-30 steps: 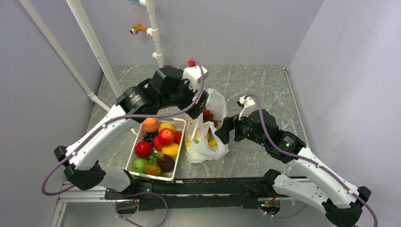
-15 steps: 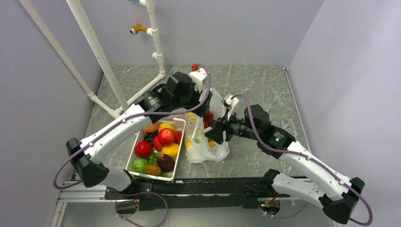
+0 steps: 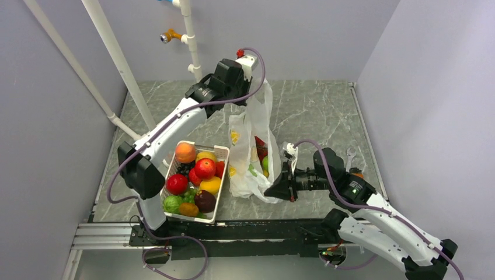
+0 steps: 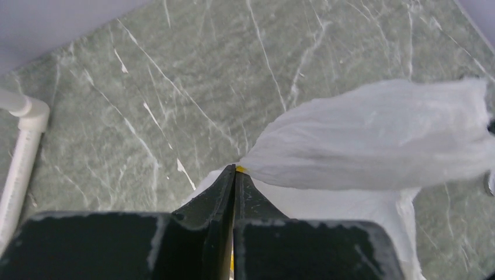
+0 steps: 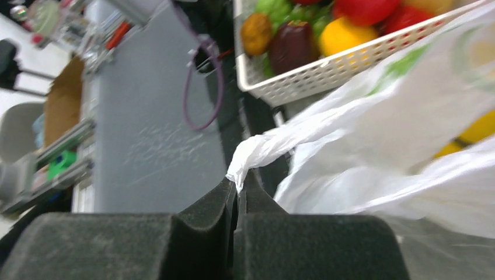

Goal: Take the fake fruits out of the plastic bag
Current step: Adjust the plastic bag at the center of the board.

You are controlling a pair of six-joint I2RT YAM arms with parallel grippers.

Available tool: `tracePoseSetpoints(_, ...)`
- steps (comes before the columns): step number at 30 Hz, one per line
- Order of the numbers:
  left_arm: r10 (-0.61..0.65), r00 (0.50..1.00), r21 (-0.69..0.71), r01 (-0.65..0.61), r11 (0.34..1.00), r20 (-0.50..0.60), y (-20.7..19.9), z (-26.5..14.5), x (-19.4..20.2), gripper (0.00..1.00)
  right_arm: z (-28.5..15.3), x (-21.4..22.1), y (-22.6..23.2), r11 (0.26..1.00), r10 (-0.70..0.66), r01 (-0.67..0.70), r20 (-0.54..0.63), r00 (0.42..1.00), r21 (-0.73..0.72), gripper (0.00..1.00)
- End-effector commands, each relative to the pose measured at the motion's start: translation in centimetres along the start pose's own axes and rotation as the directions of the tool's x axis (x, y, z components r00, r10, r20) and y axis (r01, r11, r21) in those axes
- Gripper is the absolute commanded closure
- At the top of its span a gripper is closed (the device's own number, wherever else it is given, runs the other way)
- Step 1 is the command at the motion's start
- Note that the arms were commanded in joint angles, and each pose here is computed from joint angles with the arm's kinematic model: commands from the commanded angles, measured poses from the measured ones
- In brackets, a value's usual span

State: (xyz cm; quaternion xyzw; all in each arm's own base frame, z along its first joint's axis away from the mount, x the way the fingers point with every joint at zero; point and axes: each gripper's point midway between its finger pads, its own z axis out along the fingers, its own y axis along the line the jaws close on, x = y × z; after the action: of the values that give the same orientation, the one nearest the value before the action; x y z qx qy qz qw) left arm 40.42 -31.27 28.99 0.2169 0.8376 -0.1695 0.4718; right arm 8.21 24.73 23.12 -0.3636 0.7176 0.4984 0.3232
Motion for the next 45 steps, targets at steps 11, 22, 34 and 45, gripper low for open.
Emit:
tracePoseSetpoints(11,-0.016,1.0,0.158,0.014,0.987,0.014,-0.3,-1.3,-3.7,0.45,1.2,4.9,-0.4,0.976,0.213,-0.217,-0.187,0.959,-0.001,0.98)
tracePoseSetpoints(22,-0.129,0.992,0.237,0.124,0.963,0.005,-1.6,-13.2,2.3,0.07,2.6,2.5,-0.8,0.986,0.16,-0.165,-0.128,0.979,-0.027,0.88)
tracePoseSetpoints(34,-0.27,0.958,0.262,0.285,0.922,-0.093,-6.3,-11.4,12.3,0.01,3.2,2.2,-1.2,0.974,0.225,-0.226,-0.063,0.972,-0.017,0.67)
tracePoseSetpoints(45,-0.232,0.961,0.203,0.259,0.944,-0.149,-7.1,-6.3,13.7,0.63,2.4,3.5,-2.4,0.962,0.263,-0.258,-0.056,0.963,0.086,0.55)
